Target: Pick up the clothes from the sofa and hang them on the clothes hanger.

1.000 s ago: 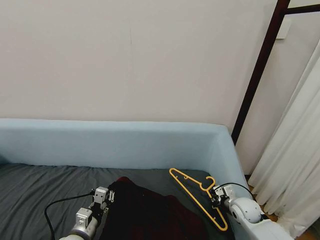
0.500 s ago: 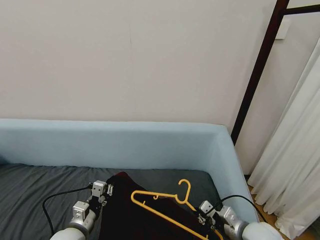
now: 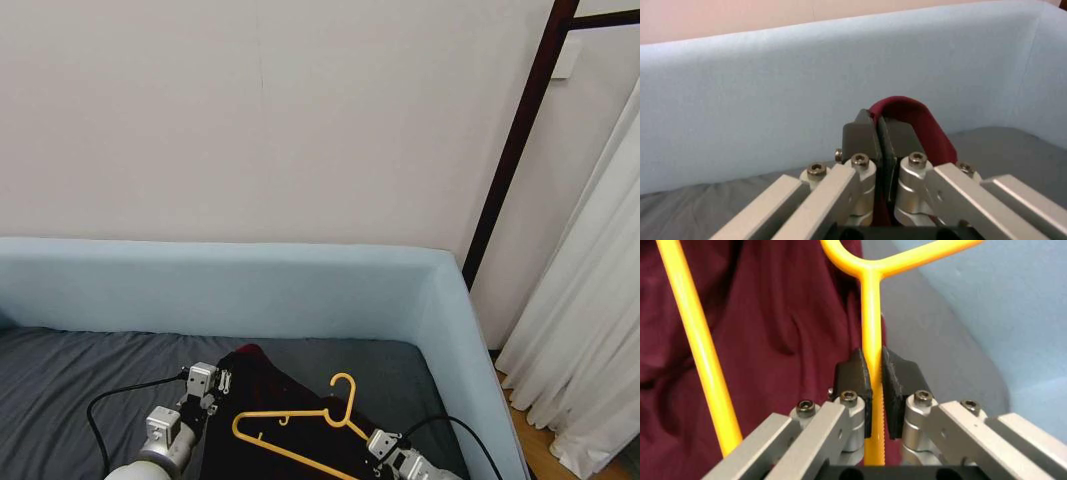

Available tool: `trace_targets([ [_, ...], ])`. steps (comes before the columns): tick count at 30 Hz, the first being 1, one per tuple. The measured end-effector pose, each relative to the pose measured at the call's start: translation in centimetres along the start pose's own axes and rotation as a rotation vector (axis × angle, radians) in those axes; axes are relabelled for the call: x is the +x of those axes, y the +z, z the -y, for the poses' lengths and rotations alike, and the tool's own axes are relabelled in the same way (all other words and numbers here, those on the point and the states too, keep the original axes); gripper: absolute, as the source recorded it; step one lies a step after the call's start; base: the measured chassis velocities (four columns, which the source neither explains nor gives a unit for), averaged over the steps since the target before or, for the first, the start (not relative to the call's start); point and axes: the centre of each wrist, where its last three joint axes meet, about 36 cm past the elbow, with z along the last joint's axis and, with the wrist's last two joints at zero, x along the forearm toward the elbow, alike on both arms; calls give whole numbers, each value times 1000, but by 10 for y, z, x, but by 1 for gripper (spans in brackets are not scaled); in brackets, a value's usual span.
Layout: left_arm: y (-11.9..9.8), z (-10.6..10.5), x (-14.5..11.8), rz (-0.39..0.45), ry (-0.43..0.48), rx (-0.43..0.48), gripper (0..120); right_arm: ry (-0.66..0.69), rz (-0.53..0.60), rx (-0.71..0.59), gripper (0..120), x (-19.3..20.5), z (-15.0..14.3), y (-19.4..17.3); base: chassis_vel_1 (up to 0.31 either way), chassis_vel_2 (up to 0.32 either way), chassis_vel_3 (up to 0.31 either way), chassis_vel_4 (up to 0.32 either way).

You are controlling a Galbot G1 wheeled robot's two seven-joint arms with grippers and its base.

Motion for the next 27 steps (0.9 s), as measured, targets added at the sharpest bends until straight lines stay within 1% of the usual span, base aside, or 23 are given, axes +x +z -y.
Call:
trace_targets([
  [4, -2, 2, 0, 4, 7, 0, 0, 56, -28, 15, 4, -4, -1, 3, 0, 0, 0, 0],
  [7, -5, 5, 2, 12, 17, 4, 0, 101, -51, 32, 4, -10, 3, 9, 0, 0, 0, 0],
  [12, -10, 10, 7, 20, 33, 7, 0, 124, -60, 38, 4, -14, 8, 11, 0, 0, 0, 0],
  [15, -15, 16, 14, 28, 49, 13, 0, 140, -49, 35, 4, -18, 8, 8, 0, 0, 0, 0],
  [22, -17, 21, 20, 29, 61, 19, 0, 148, -22, 24, 4, -22, 5, 2, 0, 0, 0, 0],
  [23, -17, 23, 21, 28, 65, 22, 0, 151, -15, 22, 4, -23, 4, 0, 0, 0, 0, 0],
  [26, -17, 38, 30, 25, 90, 41, 0, 163, 8, 20, 4, -32, 0, -9, 0, 0, 0, 0],
  [27, -17, 38, 30, 25, 90, 41, 0, 163, 8, 20, 4, -32, 0, -9, 0, 0, 0, 0],
])
